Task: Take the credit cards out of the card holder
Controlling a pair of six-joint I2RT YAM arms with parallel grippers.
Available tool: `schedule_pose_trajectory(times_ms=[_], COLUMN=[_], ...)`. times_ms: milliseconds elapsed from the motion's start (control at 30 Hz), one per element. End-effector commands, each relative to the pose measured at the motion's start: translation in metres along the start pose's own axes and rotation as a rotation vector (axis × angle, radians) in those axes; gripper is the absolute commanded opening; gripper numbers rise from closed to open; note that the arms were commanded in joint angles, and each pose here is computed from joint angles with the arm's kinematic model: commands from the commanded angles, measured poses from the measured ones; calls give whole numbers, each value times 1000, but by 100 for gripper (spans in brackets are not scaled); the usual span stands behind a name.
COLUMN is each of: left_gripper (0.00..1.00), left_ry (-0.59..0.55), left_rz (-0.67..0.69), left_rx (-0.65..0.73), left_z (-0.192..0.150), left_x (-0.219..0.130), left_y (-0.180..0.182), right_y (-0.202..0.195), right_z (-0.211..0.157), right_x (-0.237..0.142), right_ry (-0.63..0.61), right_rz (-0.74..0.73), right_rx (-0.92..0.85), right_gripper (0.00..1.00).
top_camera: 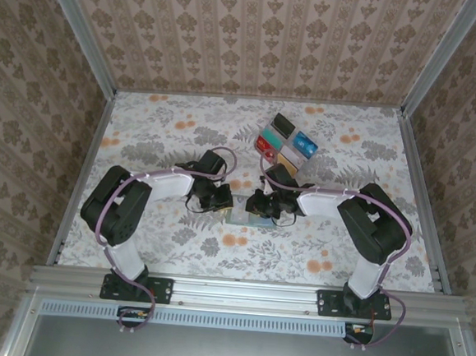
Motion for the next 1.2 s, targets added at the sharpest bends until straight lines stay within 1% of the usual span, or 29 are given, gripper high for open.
schedule_pose_trajectory(times_ms=[0,133,267,367,400,533,633,767,1033,1167], left_gripper=[11,11,11,11,11,11,11,11,11,11], left_ry=[73,76,83,85,82,74,69,66,61,55], left_rz=[18,18,23,25,22,22,18,24,30,24], left_rx=[-15,-17,-20,-20,-18,-15,-9,-6,-7,-4], left_z=[-14,-14,-15,-16,-15,-14,-12,-10,-8,-6], left_x=[17,18,19,19,18,15,12,10,8,6], left_y=[6,6,7,7,6,4,2,1,3,3], right_y=[20,17,7,3,3,17,23,16,-16,-23], right_z=[-2,-2,0,-1,-2,-3,-4,-3,-2,0], right_x=[0,2,7,10,10,-4,-15,-22,-29,-34], right_ry=[14,8,11,21,27,26,20,11,28,25], right_rz=[142,161,118,104,118,247,267,224,124,99], right_rx=[-79,-86,-61,-54,-53,-101,-148,-134,-52,-38], right_gripper=[18,20,22,21,19,10,1,0,0,0])
Point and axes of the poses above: each hand's point on the last joint's axis, 136 mm out from that joint toward the fingers, its own x axis out along the fingers, its own y axis along the line the jaws close on, z = x × y, the point moved 7 cm from there along -x, back along the fingers, and after that the axes turned 7 degrees about x, right-handed, at the moved point
